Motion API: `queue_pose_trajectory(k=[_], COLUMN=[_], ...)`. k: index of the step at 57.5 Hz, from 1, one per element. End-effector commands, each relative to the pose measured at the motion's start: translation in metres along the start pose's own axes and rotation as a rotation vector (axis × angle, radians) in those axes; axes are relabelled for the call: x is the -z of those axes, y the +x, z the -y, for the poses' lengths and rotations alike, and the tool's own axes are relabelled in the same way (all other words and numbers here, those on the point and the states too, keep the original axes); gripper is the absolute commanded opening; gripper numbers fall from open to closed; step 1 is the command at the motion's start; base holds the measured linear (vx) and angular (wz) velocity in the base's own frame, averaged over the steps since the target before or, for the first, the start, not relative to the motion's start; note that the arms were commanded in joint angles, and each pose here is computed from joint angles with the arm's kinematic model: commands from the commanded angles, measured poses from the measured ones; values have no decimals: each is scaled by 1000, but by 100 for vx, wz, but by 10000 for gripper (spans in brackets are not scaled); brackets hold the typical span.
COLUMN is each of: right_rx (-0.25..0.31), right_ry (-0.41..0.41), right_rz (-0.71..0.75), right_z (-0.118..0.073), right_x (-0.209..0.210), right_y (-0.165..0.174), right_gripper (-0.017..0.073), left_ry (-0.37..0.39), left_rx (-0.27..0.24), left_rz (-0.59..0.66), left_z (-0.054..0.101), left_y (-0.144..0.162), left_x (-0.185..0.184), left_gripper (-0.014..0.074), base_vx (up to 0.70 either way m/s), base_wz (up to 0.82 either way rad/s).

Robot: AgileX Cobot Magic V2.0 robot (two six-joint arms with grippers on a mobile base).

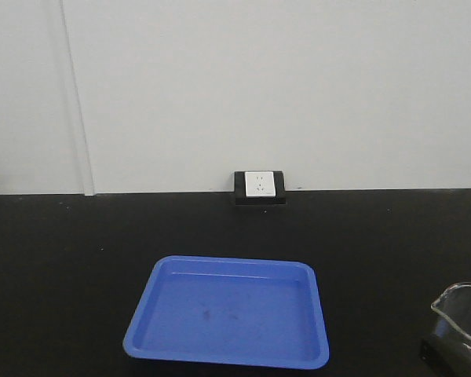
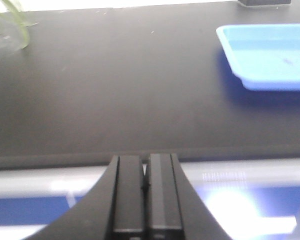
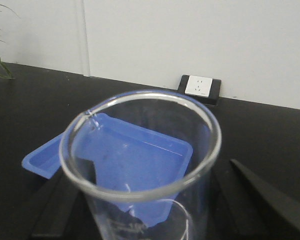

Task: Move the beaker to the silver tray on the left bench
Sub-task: 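Hold the beaker in the right gripper while the base turns away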

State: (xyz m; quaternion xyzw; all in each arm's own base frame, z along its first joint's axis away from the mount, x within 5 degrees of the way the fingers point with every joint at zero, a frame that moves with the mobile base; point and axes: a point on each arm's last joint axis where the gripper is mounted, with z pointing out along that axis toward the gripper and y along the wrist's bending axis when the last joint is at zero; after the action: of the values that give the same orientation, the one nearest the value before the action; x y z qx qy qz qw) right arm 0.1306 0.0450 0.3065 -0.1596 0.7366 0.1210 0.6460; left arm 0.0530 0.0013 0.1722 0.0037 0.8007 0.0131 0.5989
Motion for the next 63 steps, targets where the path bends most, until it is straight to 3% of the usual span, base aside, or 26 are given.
queue_pose_trajectory(k=[1,63], right_rx=[38,38], right_ry=[34,31], right_rz=[29,29], right_z=[4,3], right_x=[1,1], right_y=[-10,-10], right_gripper=[-8,-8], left_ry=[7,7], left_rx=[0,0], left_rz=[65,65], left_z=[1,1], left_y=[1,1], left_x=[-2,-2], left_gripper=[1,1], base_vx=[-29,-32], base_wz=[10,32])
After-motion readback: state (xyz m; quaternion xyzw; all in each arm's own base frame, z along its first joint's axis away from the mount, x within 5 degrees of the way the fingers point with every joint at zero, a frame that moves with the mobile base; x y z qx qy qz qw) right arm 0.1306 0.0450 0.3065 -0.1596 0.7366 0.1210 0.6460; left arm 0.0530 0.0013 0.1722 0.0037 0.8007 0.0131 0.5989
